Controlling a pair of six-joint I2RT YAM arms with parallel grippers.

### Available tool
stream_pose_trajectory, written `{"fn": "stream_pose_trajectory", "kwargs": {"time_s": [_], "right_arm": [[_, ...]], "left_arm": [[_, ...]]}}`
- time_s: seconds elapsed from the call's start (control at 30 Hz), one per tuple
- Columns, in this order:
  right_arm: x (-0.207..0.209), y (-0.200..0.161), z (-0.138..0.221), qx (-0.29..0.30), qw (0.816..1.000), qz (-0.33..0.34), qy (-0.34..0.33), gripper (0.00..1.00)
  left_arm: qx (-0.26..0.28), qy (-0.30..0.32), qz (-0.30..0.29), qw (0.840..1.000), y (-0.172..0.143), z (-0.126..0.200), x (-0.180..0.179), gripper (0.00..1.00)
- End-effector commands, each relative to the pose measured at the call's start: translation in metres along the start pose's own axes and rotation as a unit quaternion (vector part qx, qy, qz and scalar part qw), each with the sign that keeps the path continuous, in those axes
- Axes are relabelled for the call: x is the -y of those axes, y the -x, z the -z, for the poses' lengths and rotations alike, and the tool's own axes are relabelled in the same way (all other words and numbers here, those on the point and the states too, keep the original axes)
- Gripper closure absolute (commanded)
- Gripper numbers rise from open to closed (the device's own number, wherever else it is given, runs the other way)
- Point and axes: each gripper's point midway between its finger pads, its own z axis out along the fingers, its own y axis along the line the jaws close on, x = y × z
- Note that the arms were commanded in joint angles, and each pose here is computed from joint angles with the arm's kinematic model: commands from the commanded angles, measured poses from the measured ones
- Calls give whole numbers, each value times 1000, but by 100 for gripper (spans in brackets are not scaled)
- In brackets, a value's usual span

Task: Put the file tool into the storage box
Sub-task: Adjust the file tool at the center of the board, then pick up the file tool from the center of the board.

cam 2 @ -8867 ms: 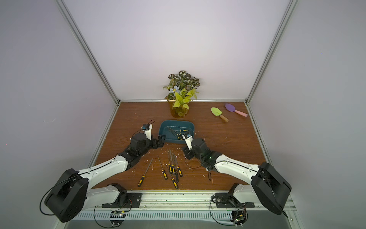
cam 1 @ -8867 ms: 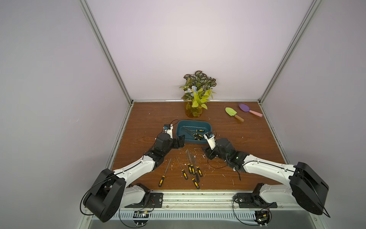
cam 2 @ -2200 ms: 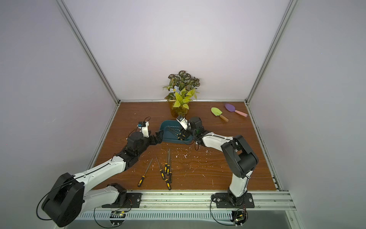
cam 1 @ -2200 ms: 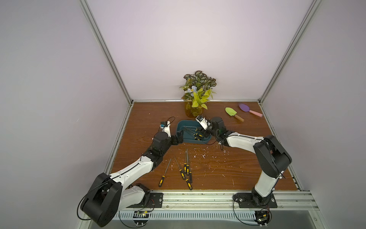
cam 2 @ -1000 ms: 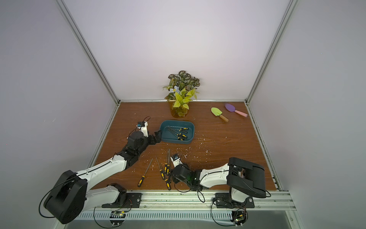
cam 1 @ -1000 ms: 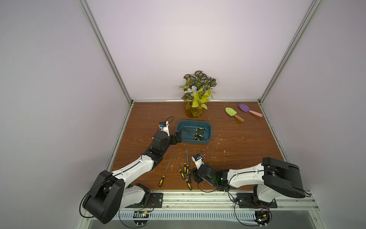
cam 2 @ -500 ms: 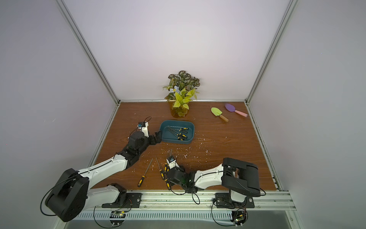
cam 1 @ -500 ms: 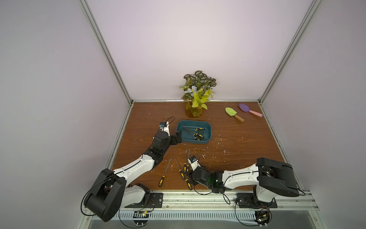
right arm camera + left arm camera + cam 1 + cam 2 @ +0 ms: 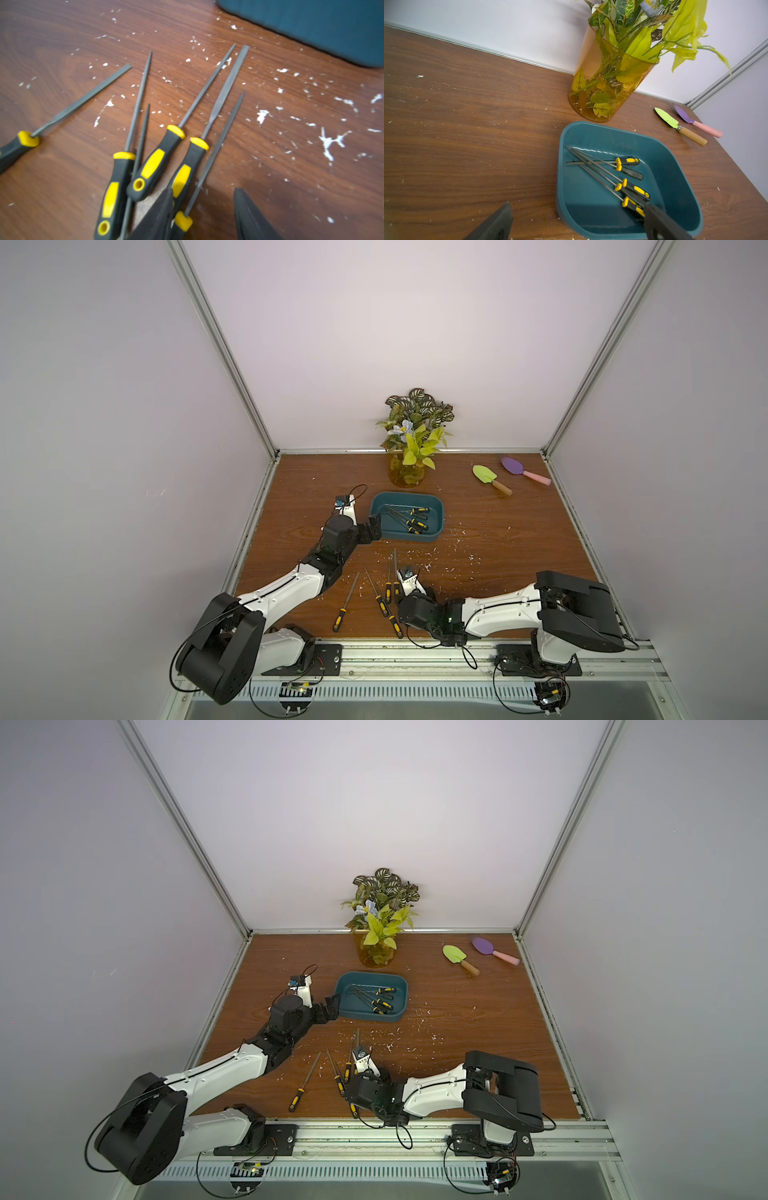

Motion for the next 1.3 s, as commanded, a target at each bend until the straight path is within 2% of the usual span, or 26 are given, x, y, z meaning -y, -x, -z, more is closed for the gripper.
{"fn": "stream_pose_trajectory", "kwargs": {"time_s": [0.0, 0.23, 0.33, 0.43, 0.63, 0.9, 1.07, 1.27], "right_arm": [[38, -19, -4, -31, 996, 44, -72, 51], [64, -10, -12, -28, 996, 32, -73, 56], [76, -5, -13, -24, 997, 24, -74, 55], [77, 8, -3, -10, 997, 25, -67, 50], [43, 22, 29, 20, 999, 32, 25, 46], [-13, -9, 37, -6, 992, 81, 91, 48], [-41, -23, 30, -20, 991, 105, 85, 48], [-44, -24, 29, -15, 993, 99, 69, 47]], "left_arm": [[10, 0, -3, 1000, 6, -1, -1, 0], [9, 0, -2, 1000, 6, -1, -1, 0], [9, -1, -3, 1000, 6, -1, 0, 0], [8, 0, -4, 1000, 7, -1, -1, 0], [8, 0, -4, 1000, 7, -1, 0, 0], [6, 0, -3, 1000, 6, -2, 0, 0], [3, 1, -3, 1000, 4, -4, -1, 0], [4, -1, -3, 1000, 5, -3, 0, 0]]}}
